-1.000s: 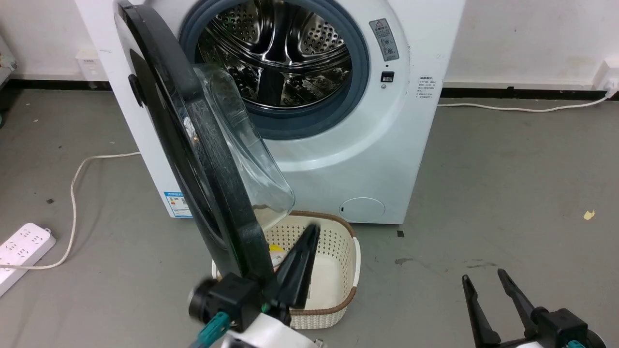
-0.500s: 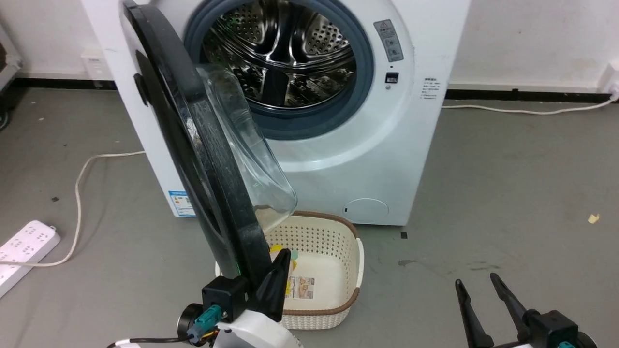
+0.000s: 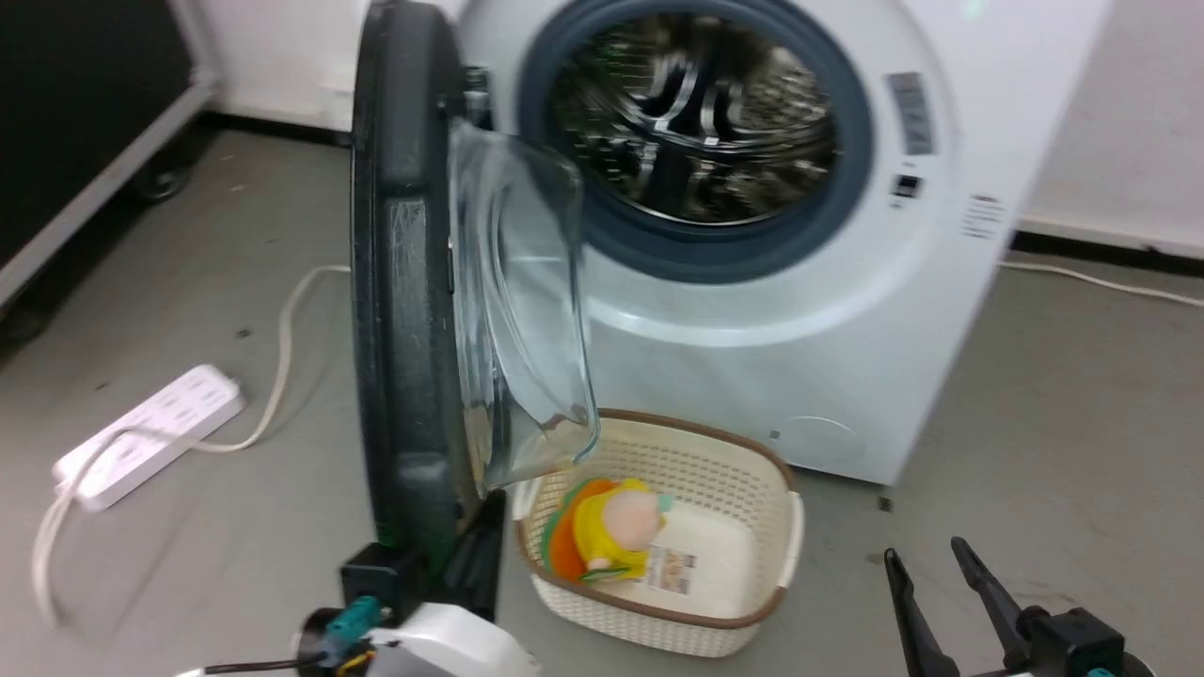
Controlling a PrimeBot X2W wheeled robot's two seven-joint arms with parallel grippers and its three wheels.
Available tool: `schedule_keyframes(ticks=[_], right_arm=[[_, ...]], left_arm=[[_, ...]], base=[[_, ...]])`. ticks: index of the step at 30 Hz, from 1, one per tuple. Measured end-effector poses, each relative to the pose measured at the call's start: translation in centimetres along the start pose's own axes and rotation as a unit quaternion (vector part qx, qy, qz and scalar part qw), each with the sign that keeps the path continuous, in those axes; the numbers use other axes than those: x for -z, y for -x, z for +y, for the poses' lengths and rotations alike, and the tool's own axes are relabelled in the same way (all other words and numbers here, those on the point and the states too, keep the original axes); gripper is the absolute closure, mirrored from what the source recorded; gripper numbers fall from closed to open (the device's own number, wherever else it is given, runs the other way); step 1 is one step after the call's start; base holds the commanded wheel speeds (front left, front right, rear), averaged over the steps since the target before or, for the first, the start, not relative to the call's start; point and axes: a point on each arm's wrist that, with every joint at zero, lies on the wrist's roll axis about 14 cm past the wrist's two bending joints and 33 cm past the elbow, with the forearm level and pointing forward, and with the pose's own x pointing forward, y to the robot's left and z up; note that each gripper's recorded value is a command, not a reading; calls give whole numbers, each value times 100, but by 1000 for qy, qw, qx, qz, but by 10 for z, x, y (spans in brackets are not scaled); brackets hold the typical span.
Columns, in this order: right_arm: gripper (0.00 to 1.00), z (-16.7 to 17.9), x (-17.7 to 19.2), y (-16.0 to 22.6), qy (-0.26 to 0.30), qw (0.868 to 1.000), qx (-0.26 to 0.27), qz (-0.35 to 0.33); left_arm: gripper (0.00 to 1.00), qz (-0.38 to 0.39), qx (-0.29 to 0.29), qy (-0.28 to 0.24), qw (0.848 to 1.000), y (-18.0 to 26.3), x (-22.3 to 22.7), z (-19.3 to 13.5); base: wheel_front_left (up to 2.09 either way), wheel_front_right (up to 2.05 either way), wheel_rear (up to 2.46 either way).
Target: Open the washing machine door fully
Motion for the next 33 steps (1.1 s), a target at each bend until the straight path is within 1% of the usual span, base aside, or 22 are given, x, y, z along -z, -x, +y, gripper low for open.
schedule_keyframes(ticks=[7,13,14,15,16,21,28,33], right_arm=[[0,31,10,-18,-1,999,-51,16],[0,39,30,-29,-3,997,-69,42],[0,39,33,-32,-4,997,-70,45],[0,39,33,-32,-4,997,-70,45],[0,38,34,-40,-4,997,-70,45],[0,31,46,-55,6,996,-65,59],[0,20,66,-60,7,995,-54,87],[0,13,68,-70,9,995,-51,87]], left_arm=[[100,-21,-99,-18,995,21,-23,73],[100,-21,-167,-40,985,24,-41,132],[100,-20,-174,-44,984,23,-43,140],[100,-20,-174,-44,984,23,-43,140],[100,-22,-188,-58,980,19,-51,155],[100,-15,-219,-87,972,8,-67,191],[100,-10,-273,-98,957,1,-84,244],[100,-2,-284,-105,953,-15,-91,266]], base=[[0,0,0],[0,0,0],[0,0,0],[0,0,0],[0,0,0],[0,0,0],[0,0,0],[0,0,0]])
